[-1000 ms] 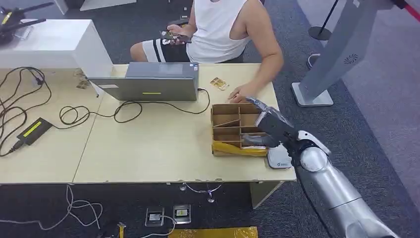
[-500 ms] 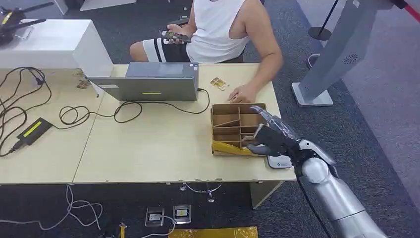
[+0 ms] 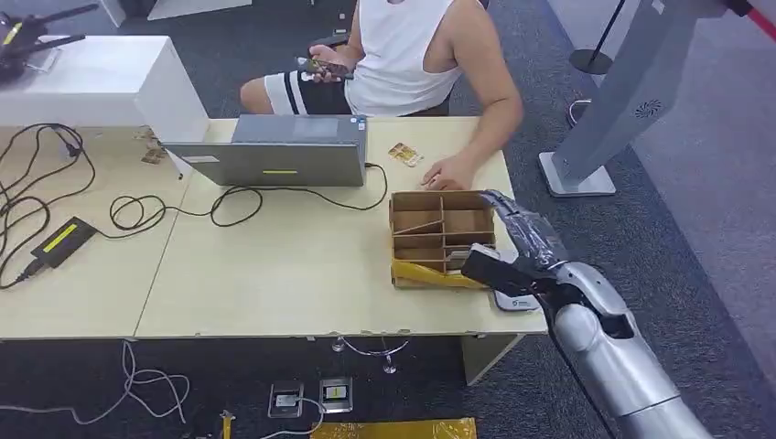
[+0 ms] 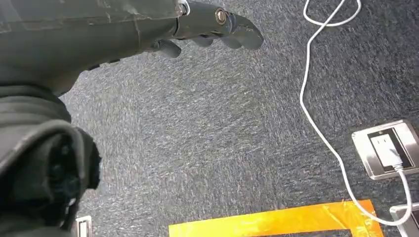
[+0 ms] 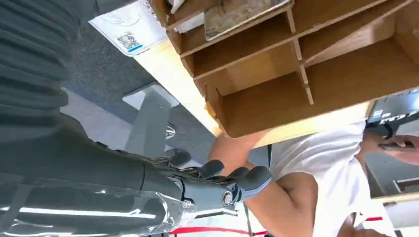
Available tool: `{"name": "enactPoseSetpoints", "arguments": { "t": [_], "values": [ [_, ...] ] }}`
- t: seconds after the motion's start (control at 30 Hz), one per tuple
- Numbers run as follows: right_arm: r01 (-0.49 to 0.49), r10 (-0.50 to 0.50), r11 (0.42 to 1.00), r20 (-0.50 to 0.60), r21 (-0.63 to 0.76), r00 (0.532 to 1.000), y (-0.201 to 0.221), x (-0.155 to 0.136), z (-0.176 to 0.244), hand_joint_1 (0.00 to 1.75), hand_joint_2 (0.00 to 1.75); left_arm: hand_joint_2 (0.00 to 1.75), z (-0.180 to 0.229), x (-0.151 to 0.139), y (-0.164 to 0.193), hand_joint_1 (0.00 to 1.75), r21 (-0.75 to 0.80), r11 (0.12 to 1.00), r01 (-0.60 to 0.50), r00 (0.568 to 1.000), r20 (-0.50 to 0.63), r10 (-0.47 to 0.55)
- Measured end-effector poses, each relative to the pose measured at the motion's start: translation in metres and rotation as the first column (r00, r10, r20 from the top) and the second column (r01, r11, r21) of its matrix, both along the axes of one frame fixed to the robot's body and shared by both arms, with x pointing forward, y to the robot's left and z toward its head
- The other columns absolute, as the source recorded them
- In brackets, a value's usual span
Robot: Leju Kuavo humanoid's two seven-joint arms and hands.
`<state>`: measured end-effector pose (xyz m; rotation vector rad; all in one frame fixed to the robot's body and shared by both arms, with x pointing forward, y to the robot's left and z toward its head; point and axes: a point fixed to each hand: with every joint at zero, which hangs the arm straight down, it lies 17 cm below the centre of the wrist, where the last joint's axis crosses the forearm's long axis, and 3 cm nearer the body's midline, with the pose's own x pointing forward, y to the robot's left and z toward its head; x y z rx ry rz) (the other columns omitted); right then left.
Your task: Pass the card to the sensor for recognition and then transmit it.
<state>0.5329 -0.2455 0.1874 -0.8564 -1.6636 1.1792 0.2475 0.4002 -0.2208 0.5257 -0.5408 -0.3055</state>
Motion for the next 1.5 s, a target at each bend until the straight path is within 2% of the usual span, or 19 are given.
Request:
{"name": "enactPoseSetpoints", "arguments": {
  "t": [0.37, 0.83, 1.5],
  "values": [
    [-0.012, 0.012, 1.0, -0.017, -0.02, 1.0, 0.005, -0.005, -0.011, 0.0, 1.75, 0.0, 0.002, 0.006, 0.0, 0.0, 0.006, 1.0, 0.014, 1.0, 0.001, -0.014],
    [-0.103, 0.104, 0.993, 0.006, -0.057, 0.995, 0.043, -0.002, -0.009, 0.0, 1.75, 0.0, 0.004, 0.012, -0.002, 0.0, 0.004, 1.0, 0.026, 1.0, 0.005, -0.026],
    [-0.099, 0.097, 0.993, -0.031, -0.062, 0.995, 0.045, 0.01, -0.029, 0.0, 1.75, 0.0, 0.003, 0.011, -0.003, 0.0, -0.003, 1.0, 0.03, 1.0, 0.001, -0.03]
  ]
}}
